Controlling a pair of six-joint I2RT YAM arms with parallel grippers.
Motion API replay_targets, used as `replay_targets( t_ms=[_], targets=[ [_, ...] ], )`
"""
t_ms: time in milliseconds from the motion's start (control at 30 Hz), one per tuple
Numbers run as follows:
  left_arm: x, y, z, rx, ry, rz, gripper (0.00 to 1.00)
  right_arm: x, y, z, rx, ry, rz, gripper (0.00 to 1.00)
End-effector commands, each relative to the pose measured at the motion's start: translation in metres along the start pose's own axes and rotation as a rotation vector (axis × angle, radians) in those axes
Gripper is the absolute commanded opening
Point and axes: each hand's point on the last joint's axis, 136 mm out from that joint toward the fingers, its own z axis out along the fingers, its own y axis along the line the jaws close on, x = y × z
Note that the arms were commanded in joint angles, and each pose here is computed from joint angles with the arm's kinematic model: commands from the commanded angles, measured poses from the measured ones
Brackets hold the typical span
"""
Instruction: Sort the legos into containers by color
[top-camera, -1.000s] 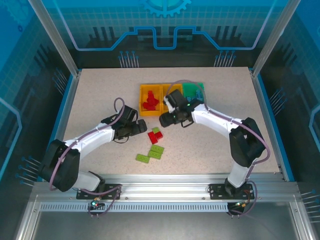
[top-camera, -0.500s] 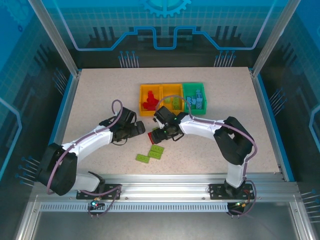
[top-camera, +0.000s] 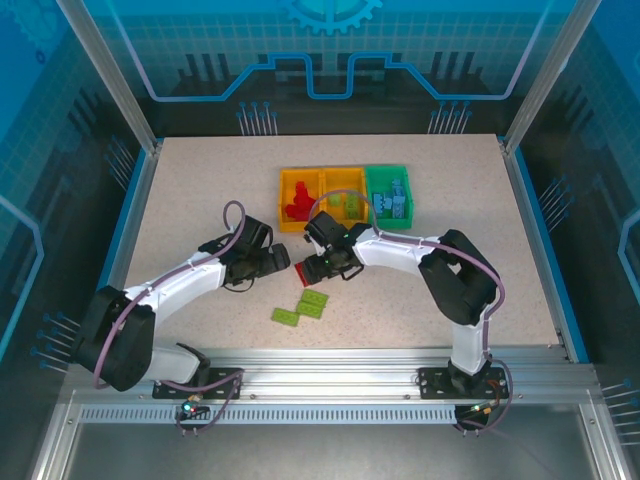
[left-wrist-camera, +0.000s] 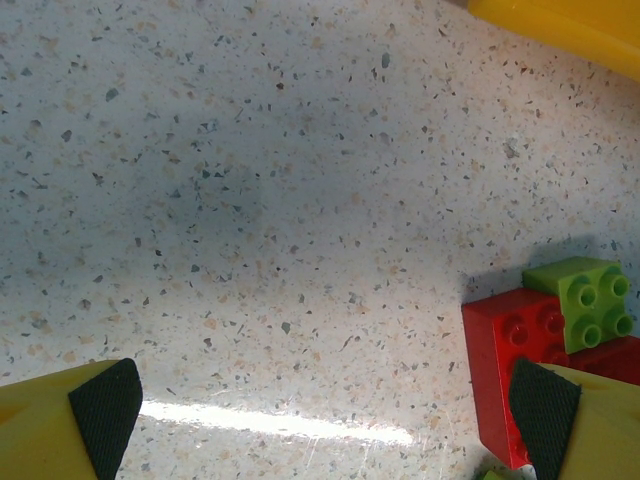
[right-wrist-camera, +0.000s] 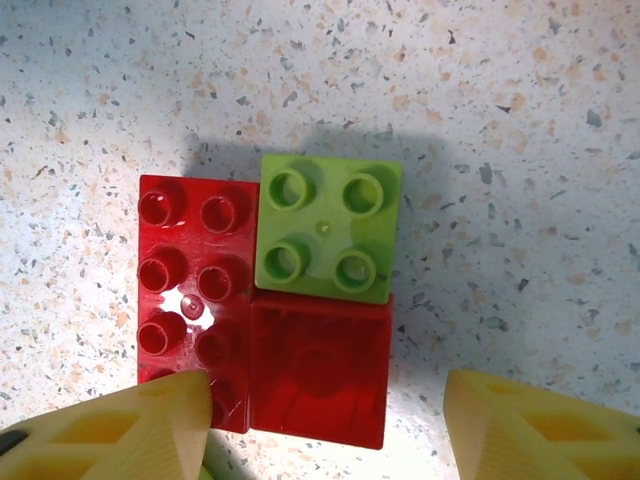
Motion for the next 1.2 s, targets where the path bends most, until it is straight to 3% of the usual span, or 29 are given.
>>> replay_targets(
  t_ms=[0, 200, 367, 633, 1167],
  targets=[
    [0.003, 0.007, -0.001, -0.02, -0.007, -0.005, 0.99, 0.0, -0.008, 0.007, 0.025, 0.017, 0.0, 0.62],
    [0.004, 0.007, 0.0, -0.021, -0.001, -0.008, 0.99, -0.001, -0.008, 0.008, -0.017, 0.018, 0.003, 0.58],
    [0.004, 0.007, 0.001, -0.021, -0.002, -0.013, 0.99, 0.002, 0.015, 0.006, -0.044, 0.016, -0.086, 0.69],
    [0.005, 0.008, 0.001, -0.021, 0.003, -0.012, 0.99, 0.008, 0.025, 0.012, -0.036, 0.036, -0.114, 0.72],
    [0.008, 0.011, 0.002, -0.026, 0.004, -0.017, 0.99, 0.001, 0.014, 0.0, -0.006, -0.005, -0.09, 0.72]
  ],
)
